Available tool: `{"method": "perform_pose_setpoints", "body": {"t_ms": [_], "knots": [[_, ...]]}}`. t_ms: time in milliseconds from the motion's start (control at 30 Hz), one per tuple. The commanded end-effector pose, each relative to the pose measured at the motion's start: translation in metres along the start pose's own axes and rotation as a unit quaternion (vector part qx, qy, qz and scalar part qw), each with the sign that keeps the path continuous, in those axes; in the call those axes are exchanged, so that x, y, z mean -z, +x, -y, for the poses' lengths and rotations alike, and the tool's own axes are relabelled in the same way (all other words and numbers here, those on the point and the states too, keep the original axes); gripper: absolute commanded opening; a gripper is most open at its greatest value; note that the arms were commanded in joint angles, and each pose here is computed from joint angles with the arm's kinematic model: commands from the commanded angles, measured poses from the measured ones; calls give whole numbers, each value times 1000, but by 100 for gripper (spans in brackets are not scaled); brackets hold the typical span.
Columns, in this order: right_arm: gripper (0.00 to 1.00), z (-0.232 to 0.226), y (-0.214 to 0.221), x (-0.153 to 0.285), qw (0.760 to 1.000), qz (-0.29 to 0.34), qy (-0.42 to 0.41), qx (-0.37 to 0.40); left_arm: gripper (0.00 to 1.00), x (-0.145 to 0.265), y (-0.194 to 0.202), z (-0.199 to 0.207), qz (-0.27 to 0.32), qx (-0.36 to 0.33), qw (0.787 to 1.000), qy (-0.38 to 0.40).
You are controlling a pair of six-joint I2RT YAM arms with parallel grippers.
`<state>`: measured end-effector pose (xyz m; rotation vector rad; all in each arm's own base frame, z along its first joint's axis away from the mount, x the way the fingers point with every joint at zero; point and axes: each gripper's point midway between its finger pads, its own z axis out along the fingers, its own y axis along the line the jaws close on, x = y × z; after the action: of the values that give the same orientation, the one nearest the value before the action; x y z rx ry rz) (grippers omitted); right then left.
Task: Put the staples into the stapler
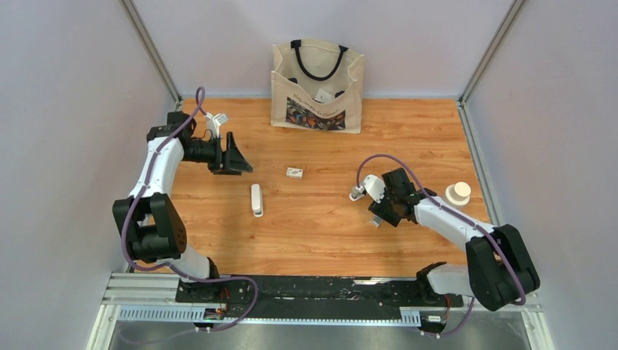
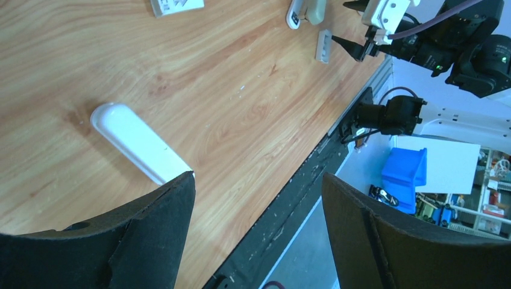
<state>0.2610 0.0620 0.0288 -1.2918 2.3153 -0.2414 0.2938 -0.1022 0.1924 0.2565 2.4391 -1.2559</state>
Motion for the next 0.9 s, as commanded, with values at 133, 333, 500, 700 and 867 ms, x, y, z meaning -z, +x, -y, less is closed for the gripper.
{"method": "perform_pose_setpoints", "body": {"t_ms": [133,333,500,700,867], "knots": [[62,0,-57,66,990,120,-48,-59,85,37,15,22,23,-54,998,-23],[52,-17,-62,59,985,85,-109,-99,86,39,22,20,36,-68,996,-40],[51,-39,-55,42,985,47,-143,-81,86,35,24,16,32,-66,997,-34],[50,-47,-50,32,988,27,-140,-66,86,35,25,16,33,-73,996,-35],[49,-51,-44,27,987,12,-146,-63,86,34,24,14,40,-73,996,-36]]}}
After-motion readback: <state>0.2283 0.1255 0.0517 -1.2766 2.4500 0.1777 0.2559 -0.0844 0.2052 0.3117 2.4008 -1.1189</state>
